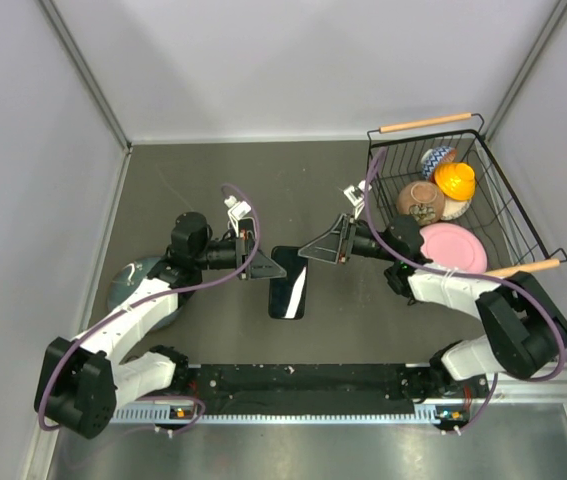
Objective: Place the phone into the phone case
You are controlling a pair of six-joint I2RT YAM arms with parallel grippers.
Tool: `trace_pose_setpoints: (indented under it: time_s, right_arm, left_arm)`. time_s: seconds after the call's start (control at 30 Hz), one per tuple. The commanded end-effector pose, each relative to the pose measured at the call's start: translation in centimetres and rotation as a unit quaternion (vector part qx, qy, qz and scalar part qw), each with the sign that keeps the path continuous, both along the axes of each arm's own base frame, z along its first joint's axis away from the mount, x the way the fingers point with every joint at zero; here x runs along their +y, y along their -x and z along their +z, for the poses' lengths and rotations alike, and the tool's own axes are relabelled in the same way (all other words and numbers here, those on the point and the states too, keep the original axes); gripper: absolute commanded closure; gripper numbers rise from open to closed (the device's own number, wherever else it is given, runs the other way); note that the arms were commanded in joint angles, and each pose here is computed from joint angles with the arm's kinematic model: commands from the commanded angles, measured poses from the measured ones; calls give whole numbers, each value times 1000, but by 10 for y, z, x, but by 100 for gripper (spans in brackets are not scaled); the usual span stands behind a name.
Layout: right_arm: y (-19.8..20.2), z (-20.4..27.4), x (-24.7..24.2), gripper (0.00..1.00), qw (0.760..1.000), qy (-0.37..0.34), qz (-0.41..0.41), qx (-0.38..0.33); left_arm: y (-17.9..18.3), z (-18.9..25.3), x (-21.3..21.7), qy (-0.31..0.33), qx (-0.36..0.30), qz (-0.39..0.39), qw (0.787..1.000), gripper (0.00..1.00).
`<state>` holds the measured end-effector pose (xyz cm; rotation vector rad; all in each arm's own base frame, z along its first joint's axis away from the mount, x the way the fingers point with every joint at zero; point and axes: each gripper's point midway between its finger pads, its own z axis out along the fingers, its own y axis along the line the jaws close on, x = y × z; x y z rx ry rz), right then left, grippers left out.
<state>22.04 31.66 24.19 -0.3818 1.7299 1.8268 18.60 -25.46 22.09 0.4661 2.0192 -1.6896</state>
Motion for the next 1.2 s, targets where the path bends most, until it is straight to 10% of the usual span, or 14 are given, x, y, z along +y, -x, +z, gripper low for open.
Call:
trace_pose_setpoints:
  time_s: [0.0,0.6,1.17]
  right_arm:
    - [5,12,-4,57,999,5,9,-40]
    - [23,44,11,98,977,43,0,-209]
    - [35,61,9,54,973,30,11,-230]
  left_arm:
    - [-8,30,-3,25,-55,0,998,100]
    - [-20,3,-1,-25,-22,21,999,100]
    - [19,40,-2,64,-80,-82,991,100]
